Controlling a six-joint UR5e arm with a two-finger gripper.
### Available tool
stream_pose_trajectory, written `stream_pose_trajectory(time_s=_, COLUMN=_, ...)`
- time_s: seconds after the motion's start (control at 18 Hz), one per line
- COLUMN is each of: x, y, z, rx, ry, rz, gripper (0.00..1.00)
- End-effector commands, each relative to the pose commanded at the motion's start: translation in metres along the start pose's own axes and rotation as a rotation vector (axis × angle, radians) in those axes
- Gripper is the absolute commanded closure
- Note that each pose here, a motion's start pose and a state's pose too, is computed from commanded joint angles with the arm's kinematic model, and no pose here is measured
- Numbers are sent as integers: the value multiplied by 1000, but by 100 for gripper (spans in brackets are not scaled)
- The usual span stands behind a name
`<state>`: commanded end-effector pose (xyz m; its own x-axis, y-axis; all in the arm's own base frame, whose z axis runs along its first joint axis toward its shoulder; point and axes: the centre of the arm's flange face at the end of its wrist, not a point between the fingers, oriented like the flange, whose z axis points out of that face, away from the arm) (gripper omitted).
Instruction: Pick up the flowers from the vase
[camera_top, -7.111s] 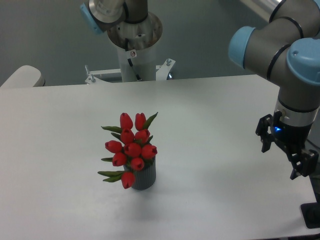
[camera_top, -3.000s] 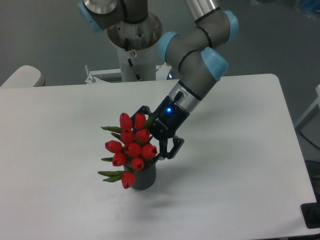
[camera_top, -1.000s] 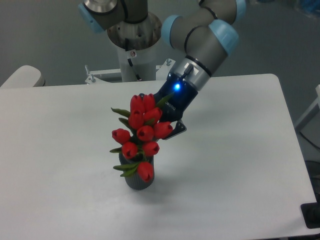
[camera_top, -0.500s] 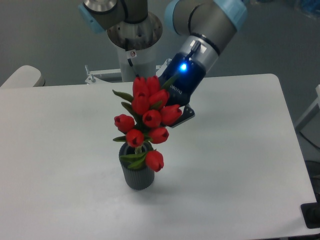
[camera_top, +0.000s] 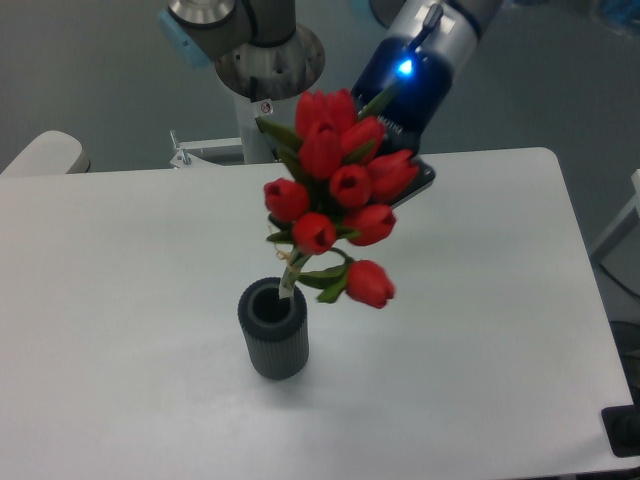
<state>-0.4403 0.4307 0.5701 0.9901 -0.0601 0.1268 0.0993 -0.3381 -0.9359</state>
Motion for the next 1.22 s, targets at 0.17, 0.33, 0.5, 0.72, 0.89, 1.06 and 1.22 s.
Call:
stream_pose_trajectory(time_s=0.17, x=-44, y=16, z=-1, rx=-5, ry=-26, rz=-22, gripper=64)
stream_pose_trajectory(time_s=0.33, x=-92, y=31, z=0, rx=-8, ry=-48, rz=-24, gripper=65)
stream_pose_trajectory(time_s=0.5, x=-131, y=48, z=9, rx=-30, ry=-68, rz=-16, gripper=65)
stream_pose_trajectory(time_s=0.72, x=-166, y=70, z=10, rx=-55, ry=-96, rz=21, gripper=65)
stream_pose_trajectory(time_s=0.89, x=-186, y=95, z=15, rx=-68, ry=-90, rz=65, gripper=65)
stream_pose_trajectory(time_s=1.06, x=-190, y=101, z=16, rx=-73, ry=-88, rz=90, gripper=65)
stream_pose_trajectory(time_s=1.22, x=-188, y=104, z=14, rx=-79, ry=-93, rz=105, gripper=65)
